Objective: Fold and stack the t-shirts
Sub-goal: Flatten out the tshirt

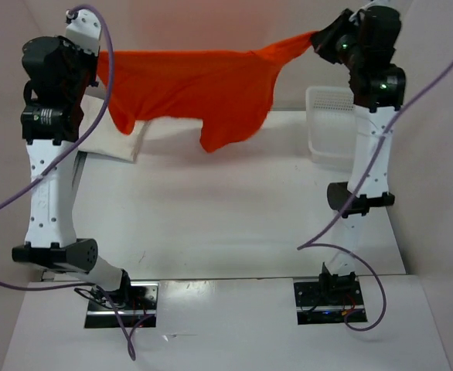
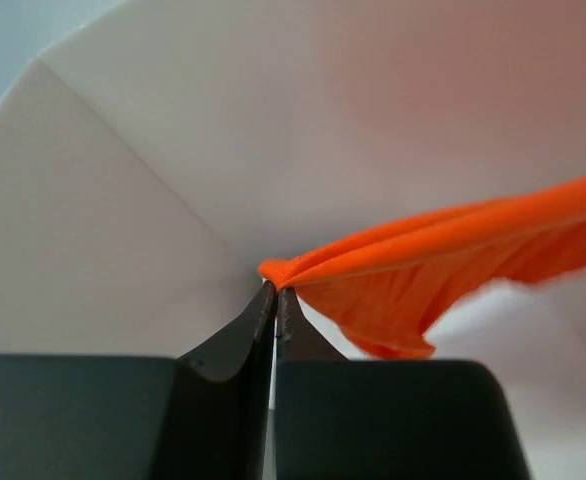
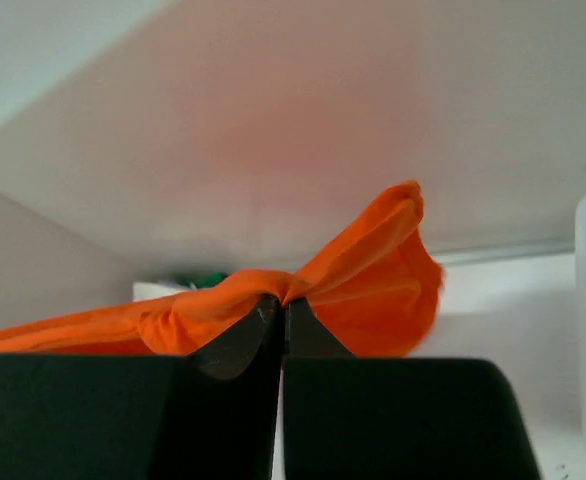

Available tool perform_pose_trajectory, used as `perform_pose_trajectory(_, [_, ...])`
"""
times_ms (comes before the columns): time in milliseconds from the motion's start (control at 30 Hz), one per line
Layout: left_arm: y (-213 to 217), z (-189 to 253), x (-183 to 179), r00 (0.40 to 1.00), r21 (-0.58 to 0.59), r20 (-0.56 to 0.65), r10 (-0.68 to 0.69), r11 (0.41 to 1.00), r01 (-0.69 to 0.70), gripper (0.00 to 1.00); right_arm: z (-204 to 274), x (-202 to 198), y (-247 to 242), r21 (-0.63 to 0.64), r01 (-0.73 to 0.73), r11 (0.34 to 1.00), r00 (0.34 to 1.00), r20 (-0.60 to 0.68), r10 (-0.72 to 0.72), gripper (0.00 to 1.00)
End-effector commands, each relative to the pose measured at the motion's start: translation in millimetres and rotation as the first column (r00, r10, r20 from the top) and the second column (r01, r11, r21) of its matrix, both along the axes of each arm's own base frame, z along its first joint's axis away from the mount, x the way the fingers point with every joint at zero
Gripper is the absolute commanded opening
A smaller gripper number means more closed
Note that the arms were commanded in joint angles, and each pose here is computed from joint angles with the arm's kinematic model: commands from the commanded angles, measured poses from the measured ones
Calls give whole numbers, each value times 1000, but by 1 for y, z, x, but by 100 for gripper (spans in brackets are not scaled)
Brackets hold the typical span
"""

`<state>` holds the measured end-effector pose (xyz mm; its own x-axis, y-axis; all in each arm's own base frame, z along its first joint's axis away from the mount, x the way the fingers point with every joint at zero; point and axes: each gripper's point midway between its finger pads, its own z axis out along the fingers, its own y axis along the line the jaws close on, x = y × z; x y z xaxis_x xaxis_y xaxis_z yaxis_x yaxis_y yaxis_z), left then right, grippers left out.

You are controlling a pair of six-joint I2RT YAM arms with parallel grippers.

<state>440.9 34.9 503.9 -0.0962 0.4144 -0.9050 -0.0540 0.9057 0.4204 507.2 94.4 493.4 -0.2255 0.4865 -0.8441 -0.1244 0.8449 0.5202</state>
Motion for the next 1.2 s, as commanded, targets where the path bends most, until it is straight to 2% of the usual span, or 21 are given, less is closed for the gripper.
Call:
perform_pose_trajectory(0, [-12, -25, 8, 997, -33, -34, -65, 997, 64, 0, 48, -48, -14, -6, 31, 1000, 995, 93, -30, 0])
perform_pose_trajectory(100, [-22, -51, 1, 988, -4, -96, -118, 993, 119, 0, 36, -60, -15, -18, 47, 999, 999, 24, -46, 0])
perform_pose_trajectory(133, [-21, -54, -7, 987, 18, -103, -120, 992, 122, 0, 11, -55, -18, -34, 64, 997, 996, -59, -66, 0])
perform_pose_trajectory(200, [-20, -75, -14, 981, 44, -152, -122, 991, 130, 0, 1, -76, -9, -53, 58, 997, 991, -116, -64, 0])
perform_pose_trajectory(233, [-20, -99, -21, 969, 71, -206, -134, 986, 152, 1, -47, -72, -3, -87, 46, 995, 966, -251, -66, 0])
perform_pose_trajectory(267, [-24, -116, -27, 956, 82, -247, -158, 980, 184, 1, -69, -80, -2, -116, 53, 992, 948, -308, -86, 0])
perform_pose_trajectory(300, [-23, -133, -32, 943, 97, -290, -160, 976, 195, 1, -64, -106, 8, -110, 31, 993, 954, -295, -63, 0])
perform_pose_trajectory(333, [-22, -142, -42, 938, 113, -307, -161, 973, 204, 1, -71, -109, 15, -95, 21, 995, 959, -280, -47, 0])
perform_pose_trajectory(367, [-25, -161, -48, 919, 143, -354, -173, 961, 236, 1, -142, -118, 17, -117, 6, 993, 903, -427, -55, 0])
perform_pose_trajectory(400, [-28, -207, -58, 873, 135, -453, -181, 954, 268, 1, -137, -143, 20, -44, 2, 999, 915, -403, -19, 0])
perform_pose_trajectory(433, [-24, -221, -67, 861, 152, -480, -168, 950, 271, 2, -195, -154, 21, -35, 0, 999, 867, -497, -17, 0])
perform_pose_trajectory(467, [-27, -242, -75, 831, 172, -528, -173, 937, 304, 2, -216, -167, 21, -19, 7, 1000, 846, -533, -16, 0])
perform_pose_trajectory(500, [-29, -285, -89, 773, 166, -613, -166, 929, 331, 2, -235, -181, 28, 10, 5, 1000, 821, -571, 2, 0])
perform_pose_trajectory(533, [-30, -300, -99, 750, 171, -641, -162, 923, 346, 2, -276, -204, 22, 3, 21, 1000, 770, -638, -14, 0])
perform_pose_trajectory(600, [-30, -339, -117, 680, 174, -719, -143, 910, 375, 3, -309, -231, 31, 29, 3, 1000, 716, -698, 18, 0])
perform_pose_trajectory(633, [-32, -352, -125, 656, 172, -741, -141, 905, 388, 3, -341, -256, 40, 51, -6, 999, 645, -763, 43, 0])
perform_pose_trajectory(667, [-29, -378, -140, 606, 159, -785, -127, 905, 394, 3, -345, -266, 45, 75, -14, 997, 643, -763, 67, 0])
perform_pose_trajectory(767, [-25, -410, -168, 510, 141, -854, -104, 897, 419, 4, -372, -296, 53, 93, -4, 996, 580, -811, 78, 0])
perform_pose_trajectory(900, [-19, -430, -193, 435, 129, -897, -76, 897, 423, 7, -396, -324, 51, 78, 22, 997, 498, -865, 57, 0])
perform_pose_trajectory(1067, [-13, -435, -217, 386, 127, -921, -52, 897, 423, 10, -403, -348, 60, 87, 11, 996, 469, -880, 71, 0])
perform_pose_trajectory(1167, [-10, -433, -229, 378, 131, -925, -39, 901, 413, 10, -406, -358, 62, 59, 3, 998, 451, -891, 51, 0])
